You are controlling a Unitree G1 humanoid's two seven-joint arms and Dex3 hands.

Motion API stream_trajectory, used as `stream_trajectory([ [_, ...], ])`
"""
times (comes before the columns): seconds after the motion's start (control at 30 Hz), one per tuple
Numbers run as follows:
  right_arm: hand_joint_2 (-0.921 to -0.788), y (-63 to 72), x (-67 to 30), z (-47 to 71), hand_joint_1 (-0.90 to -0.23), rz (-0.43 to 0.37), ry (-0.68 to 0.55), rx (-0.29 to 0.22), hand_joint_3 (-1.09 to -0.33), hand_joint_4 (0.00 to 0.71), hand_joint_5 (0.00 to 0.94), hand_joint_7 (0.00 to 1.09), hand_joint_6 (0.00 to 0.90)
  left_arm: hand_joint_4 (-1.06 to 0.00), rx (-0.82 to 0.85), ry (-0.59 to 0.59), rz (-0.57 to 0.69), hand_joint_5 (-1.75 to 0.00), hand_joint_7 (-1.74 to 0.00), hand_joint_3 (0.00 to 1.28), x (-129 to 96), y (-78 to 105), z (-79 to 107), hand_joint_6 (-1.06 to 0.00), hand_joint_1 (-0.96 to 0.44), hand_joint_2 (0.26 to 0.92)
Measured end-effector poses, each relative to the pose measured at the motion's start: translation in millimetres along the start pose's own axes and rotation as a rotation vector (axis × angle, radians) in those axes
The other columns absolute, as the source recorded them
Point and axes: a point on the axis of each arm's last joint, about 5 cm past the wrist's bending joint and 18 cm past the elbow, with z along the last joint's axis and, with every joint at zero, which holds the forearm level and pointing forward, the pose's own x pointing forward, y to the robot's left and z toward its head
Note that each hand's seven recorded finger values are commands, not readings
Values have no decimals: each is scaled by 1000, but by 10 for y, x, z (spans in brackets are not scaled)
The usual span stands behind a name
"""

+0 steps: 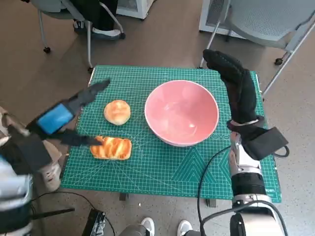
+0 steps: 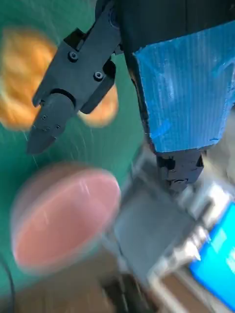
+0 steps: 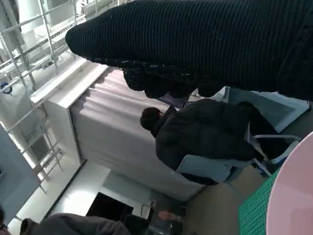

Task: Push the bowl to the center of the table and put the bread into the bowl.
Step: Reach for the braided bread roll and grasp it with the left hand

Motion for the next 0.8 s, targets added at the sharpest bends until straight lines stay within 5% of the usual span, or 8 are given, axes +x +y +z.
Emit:
stream_trajectory([
  [0.3,-921,33,-13,-26,-690,1,24,18,-824,194,7,118,197,1,136,88,-68,1,-42,5,-70,-82,252,-121,-115,644],
  [0.8,-921,24,-26,-38,-693,-3,40,38,-826,194,5,128,191,-11,194,213,-218,-3,-24,10,221,-376,125,-166,-327,662],
])
